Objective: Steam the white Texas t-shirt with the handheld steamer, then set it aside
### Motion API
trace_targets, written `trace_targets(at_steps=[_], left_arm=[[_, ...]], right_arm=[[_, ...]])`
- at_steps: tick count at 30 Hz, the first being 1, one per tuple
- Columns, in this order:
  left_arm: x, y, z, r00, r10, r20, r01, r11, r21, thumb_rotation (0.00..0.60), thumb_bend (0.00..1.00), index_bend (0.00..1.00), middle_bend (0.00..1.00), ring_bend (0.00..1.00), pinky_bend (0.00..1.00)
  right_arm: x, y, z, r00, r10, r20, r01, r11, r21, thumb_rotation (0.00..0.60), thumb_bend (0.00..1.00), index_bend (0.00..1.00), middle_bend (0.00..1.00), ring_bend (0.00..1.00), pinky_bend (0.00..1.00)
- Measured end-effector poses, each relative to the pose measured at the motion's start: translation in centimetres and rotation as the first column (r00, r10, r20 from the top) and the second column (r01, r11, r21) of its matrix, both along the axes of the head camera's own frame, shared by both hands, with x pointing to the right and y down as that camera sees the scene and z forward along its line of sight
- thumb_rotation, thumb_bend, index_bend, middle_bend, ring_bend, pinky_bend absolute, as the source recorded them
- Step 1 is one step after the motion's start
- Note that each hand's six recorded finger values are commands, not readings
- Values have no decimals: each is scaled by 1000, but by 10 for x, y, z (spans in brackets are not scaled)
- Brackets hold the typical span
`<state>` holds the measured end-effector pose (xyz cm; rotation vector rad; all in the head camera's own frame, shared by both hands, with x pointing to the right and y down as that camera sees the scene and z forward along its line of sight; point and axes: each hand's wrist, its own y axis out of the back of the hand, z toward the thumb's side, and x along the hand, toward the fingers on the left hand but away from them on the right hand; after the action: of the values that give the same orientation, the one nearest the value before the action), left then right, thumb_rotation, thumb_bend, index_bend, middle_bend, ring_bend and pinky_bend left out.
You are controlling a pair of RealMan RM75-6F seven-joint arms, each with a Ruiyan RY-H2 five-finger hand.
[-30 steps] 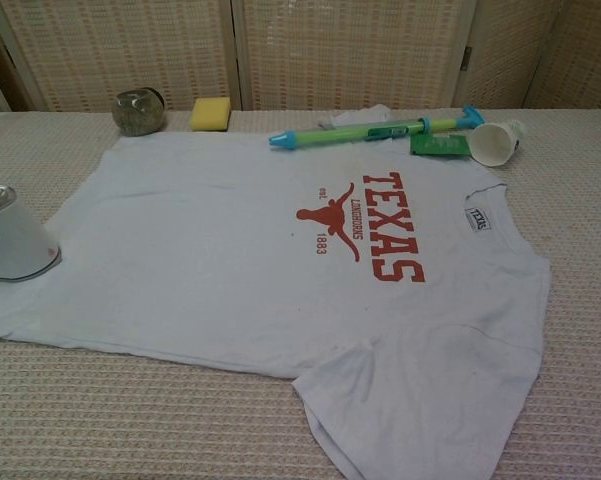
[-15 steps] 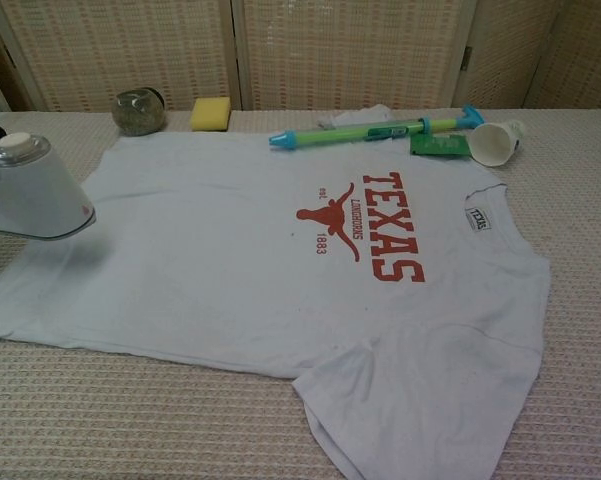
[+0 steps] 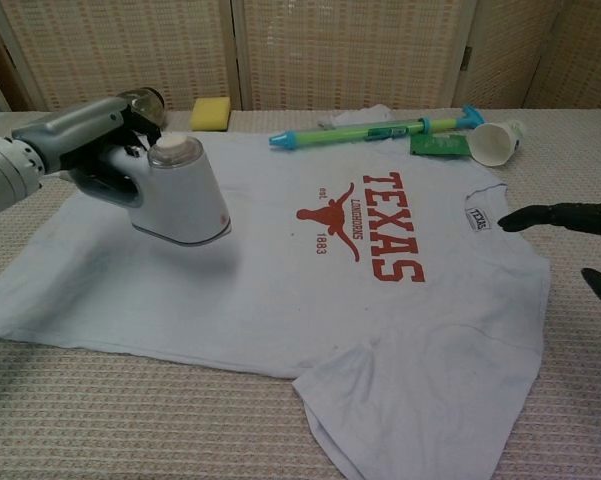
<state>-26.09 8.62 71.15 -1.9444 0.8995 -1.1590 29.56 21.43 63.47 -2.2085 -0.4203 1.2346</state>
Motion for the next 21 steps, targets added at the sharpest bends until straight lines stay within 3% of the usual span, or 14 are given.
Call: trace_targets(at_steps=[2, 9, 21], left_arm=[[13, -1, 6, 1000, 22, 13, -22, 1000, -1, 600, 466, 976, 1000, 898, 766], [37, -3, 23, 997, 46, 59, -47, 999, 13, 600, 466, 975, 1000, 898, 767], [32, 2, 51, 989, 35, 142, -33, 999, -13, 600, 465, 973, 1000, 896, 766]], right_arm=[[-9, 4, 10, 999, -33, 9, 33, 999, -33, 291, 871, 0, 49, 0, 0], [-22, 18, 37, 994, -106, -7, 105, 988, -113, 285, 885, 0, 45, 0, 0], [-27, 25, 52, 990, -138, -37, 132, 983, -130, 284, 884, 0, 45, 0, 0]])
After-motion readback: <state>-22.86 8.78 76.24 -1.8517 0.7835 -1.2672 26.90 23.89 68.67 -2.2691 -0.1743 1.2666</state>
